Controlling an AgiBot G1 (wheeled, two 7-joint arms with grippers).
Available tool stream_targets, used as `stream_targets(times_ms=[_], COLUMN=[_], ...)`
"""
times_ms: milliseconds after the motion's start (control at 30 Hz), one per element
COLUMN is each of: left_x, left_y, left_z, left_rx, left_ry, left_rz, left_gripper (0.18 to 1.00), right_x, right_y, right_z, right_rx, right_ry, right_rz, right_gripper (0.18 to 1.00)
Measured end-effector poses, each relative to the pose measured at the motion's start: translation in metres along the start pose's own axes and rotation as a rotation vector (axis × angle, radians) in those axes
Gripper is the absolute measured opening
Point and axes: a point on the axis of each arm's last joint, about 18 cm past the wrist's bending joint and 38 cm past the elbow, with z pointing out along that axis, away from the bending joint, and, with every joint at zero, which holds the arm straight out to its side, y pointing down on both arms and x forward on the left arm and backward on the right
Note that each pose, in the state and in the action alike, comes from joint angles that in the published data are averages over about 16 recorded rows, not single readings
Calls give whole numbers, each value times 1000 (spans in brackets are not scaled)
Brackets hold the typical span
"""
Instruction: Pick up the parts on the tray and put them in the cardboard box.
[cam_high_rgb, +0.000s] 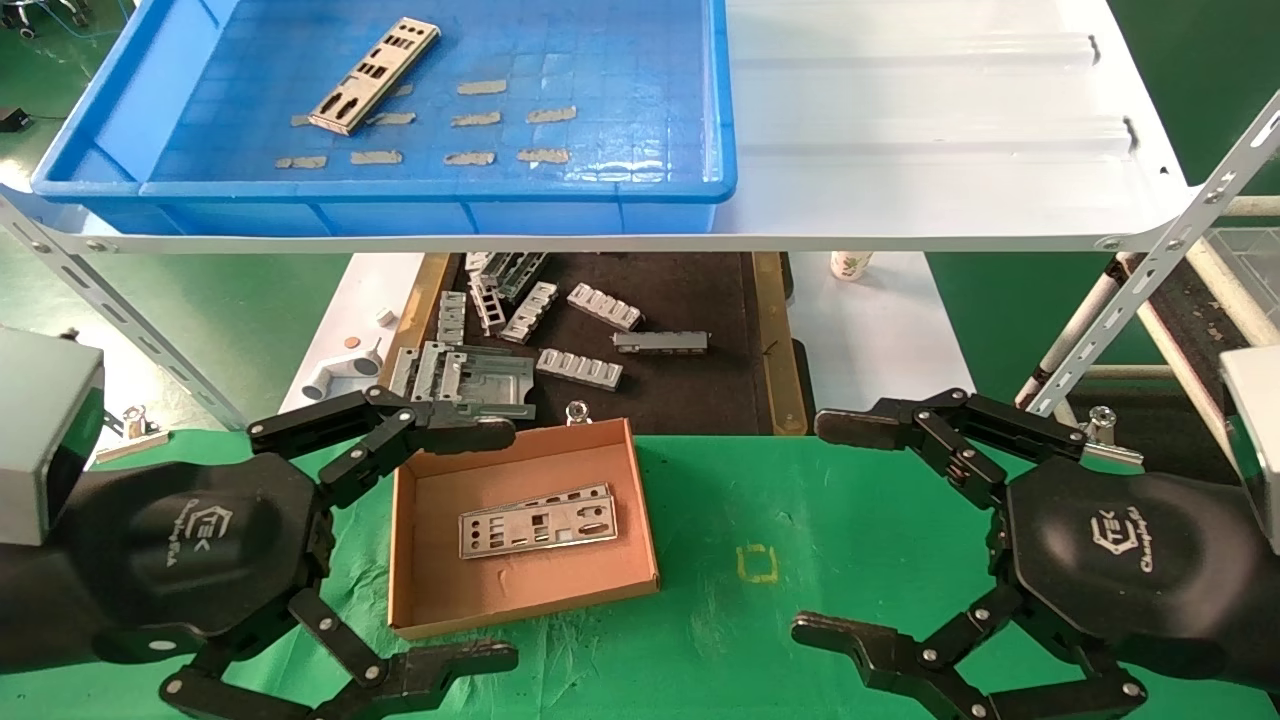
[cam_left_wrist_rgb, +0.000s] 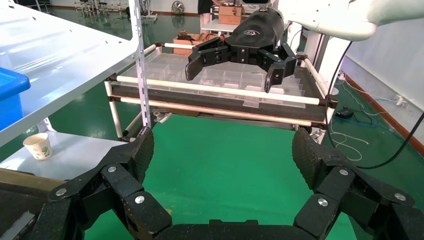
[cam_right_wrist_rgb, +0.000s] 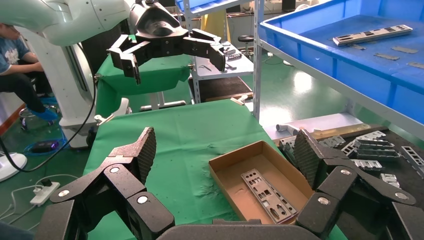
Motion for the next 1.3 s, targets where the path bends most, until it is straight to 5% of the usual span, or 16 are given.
stream_targets(times_ms=[1300], left_x=[0], left_y=[0], left_z=[0], left_rx=[0], left_ry=[0], left_rz=[0], left_gripper=[1001], right_x=[0], right_y=[0], right_z=[0], right_rx=[0], right_ry=[0], right_rz=[0], right_gripper=[1001])
